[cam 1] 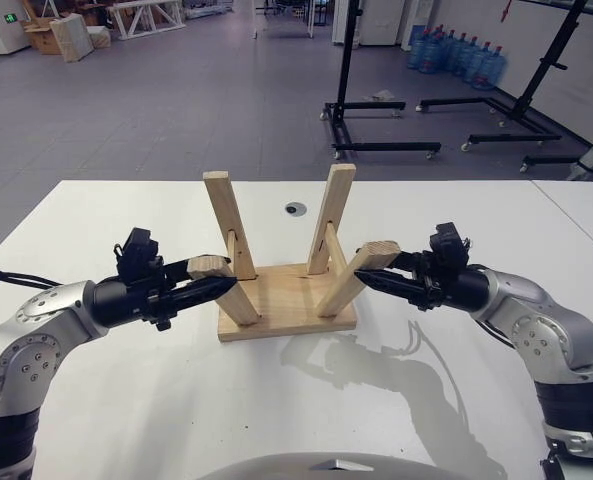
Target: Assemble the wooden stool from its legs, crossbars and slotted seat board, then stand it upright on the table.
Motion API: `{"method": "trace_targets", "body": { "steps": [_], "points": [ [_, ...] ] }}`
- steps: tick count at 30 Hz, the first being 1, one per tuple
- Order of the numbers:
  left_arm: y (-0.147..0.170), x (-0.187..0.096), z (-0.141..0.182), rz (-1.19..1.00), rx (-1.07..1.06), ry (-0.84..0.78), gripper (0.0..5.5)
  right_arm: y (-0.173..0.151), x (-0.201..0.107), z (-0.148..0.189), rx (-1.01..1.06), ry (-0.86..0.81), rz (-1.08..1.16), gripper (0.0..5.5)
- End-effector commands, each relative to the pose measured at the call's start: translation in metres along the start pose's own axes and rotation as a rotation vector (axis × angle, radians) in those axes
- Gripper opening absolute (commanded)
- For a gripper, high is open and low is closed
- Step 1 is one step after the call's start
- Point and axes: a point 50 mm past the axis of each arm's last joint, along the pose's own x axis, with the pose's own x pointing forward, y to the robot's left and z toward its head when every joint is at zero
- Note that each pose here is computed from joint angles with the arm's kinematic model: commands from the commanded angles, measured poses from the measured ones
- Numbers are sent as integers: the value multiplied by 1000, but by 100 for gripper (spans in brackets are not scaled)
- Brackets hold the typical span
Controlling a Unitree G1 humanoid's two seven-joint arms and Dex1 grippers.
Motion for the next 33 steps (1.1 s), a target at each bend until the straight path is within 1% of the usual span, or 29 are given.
{"method": "trace_targets", "body": {
  "steps": [1,3,6,10,13,14,16,20,26,27,28,30,32,33],
  "points": [
    [2,8,1,-22,-35,16,188,7,10,10,43,-20,46,196],
    [2,12,2,-34,-60,30,179,11,13,14,71,-32,70,190],
    [7,21,11,-34,-110,37,166,13,19,28,132,-61,105,187],
    [26,34,31,29,-245,-22,153,6,30,49,247,-105,102,162],
    [47,43,44,97,-412,-126,149,-9,41,55,354,-100,13,131],
    [55,46,45,142,-466,-140,148,-17,46,55,388,-90,-36,122],
    [64,53,42,208,-533,-127,148,-28,53,53,445,-64,-106,119],
    [71,75,13,289,-655,-19,148,-57,56,19,598,62,-276,120],
    [76,95,-16,328,-765,46,148,-71,55,-28,738,133,-360,131],
    [78,95,-21,343,-783,49,148,-73,55,-31,750,125,-361,169],
    [80,94,-26,353,-795,51,185,-73,55,-32,755,119,-359,187],
    [83,93,-32,375,-814,47,214,-75,55,-34,763,102,-358,235],
    [86,92,-32,372,-828,12,239,-76,55,-32,769,72,-342,267],
    [88,91,-27,363,-836,-29,250,-77,55,-28,772,50,-335,281]
  ]
}}
